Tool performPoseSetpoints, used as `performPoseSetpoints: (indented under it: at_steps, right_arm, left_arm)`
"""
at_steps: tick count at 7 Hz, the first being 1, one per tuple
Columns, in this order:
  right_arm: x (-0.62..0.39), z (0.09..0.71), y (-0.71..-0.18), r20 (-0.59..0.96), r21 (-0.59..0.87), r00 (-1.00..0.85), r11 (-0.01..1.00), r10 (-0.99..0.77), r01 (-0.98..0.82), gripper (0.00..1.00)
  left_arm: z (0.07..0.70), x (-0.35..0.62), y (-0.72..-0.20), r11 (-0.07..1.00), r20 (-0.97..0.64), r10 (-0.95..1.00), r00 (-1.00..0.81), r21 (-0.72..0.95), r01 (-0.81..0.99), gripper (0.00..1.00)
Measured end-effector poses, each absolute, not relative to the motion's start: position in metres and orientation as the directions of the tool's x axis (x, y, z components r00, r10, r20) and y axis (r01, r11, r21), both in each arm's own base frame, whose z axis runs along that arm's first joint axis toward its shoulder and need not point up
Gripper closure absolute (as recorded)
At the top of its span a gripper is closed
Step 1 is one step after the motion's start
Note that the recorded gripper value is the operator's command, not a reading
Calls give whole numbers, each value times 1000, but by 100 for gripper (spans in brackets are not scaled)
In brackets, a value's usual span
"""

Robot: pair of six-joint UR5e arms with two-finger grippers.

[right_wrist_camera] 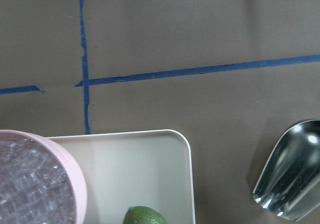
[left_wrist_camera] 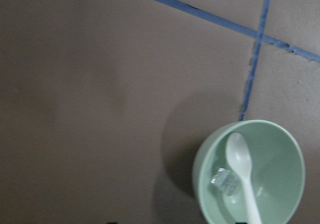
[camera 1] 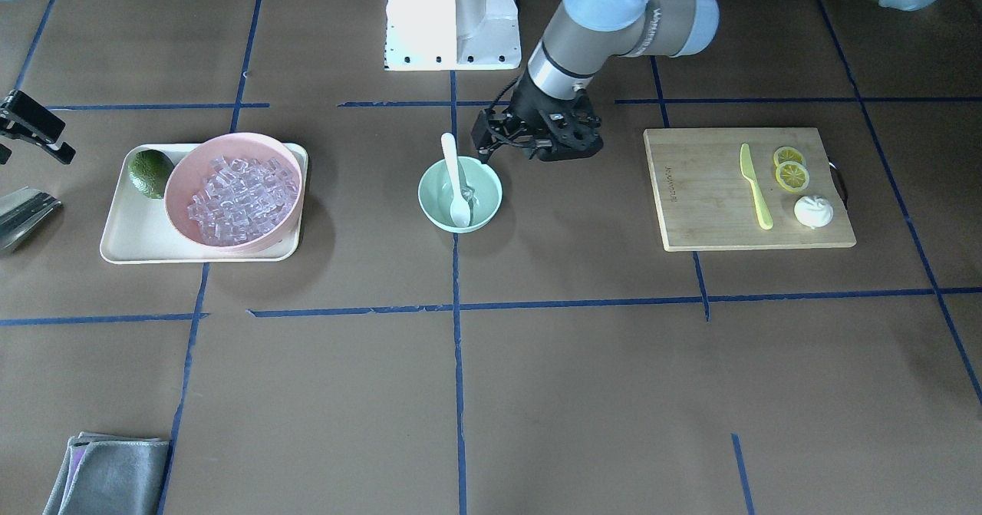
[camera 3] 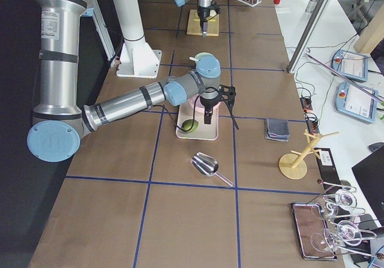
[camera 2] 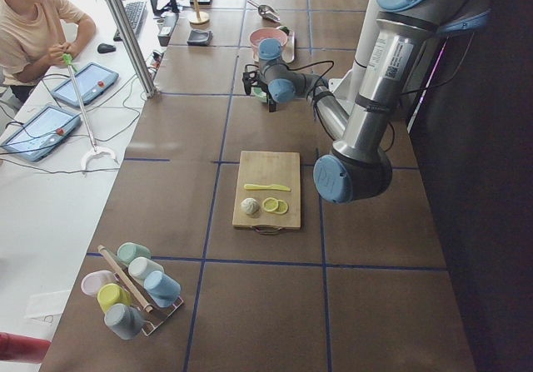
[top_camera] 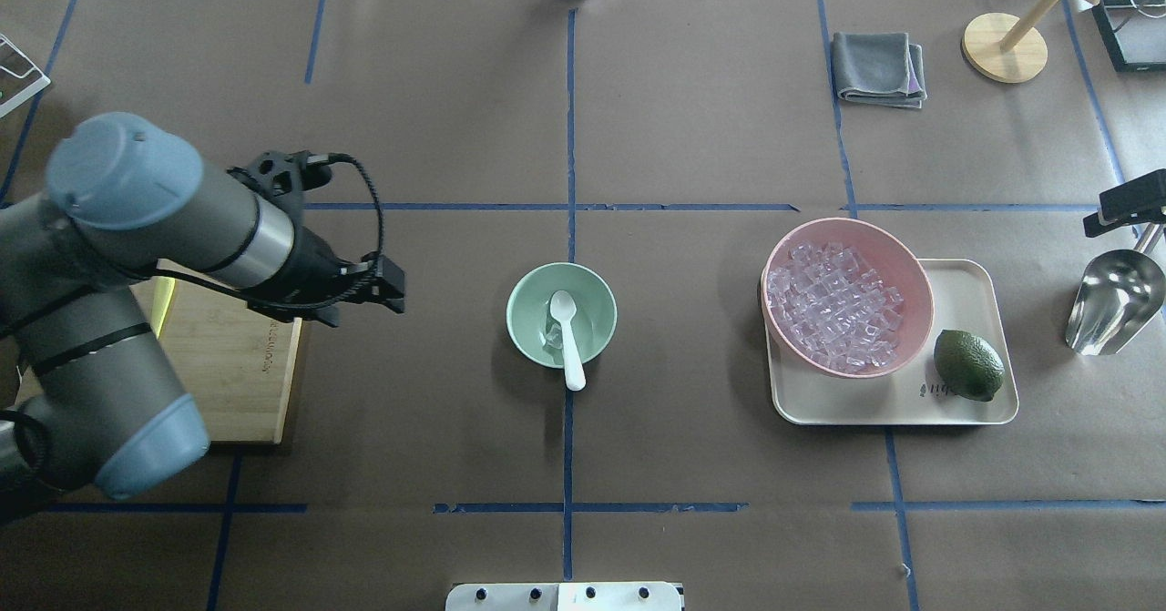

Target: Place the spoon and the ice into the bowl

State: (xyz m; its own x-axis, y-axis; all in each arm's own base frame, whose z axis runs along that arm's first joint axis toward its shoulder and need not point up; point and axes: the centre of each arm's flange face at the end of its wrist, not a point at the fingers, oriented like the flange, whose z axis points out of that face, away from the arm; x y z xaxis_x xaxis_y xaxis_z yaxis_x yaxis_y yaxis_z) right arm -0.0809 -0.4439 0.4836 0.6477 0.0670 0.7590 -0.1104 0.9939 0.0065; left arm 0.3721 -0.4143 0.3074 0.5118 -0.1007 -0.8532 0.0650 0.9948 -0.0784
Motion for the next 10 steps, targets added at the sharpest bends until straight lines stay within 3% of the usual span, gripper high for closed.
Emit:
performPoseSetpoints:
  at_steps: [5,8,9,10]
  right_arm:
    - [-13,551,-451,711,70,700,997,-61,16,1]
    - [22,597,-452,696,100,707,992,-128,81,1]
    - [26,609,-452,693,106,706,989,-149,104,1]
    - [28,620,-453,693,108,702,986,-165,126,1]
  left_arm:
    - [490,144,-428,985,-738,172,653,144,-96,17]
    - [540,19,-464,965,-645,263,717,189,-184,16]
    - [557,-13,-478,971,-646,238,725,163,-174,0]
    - [579,-30,-482,982,-689,189,699,118,-150,0]
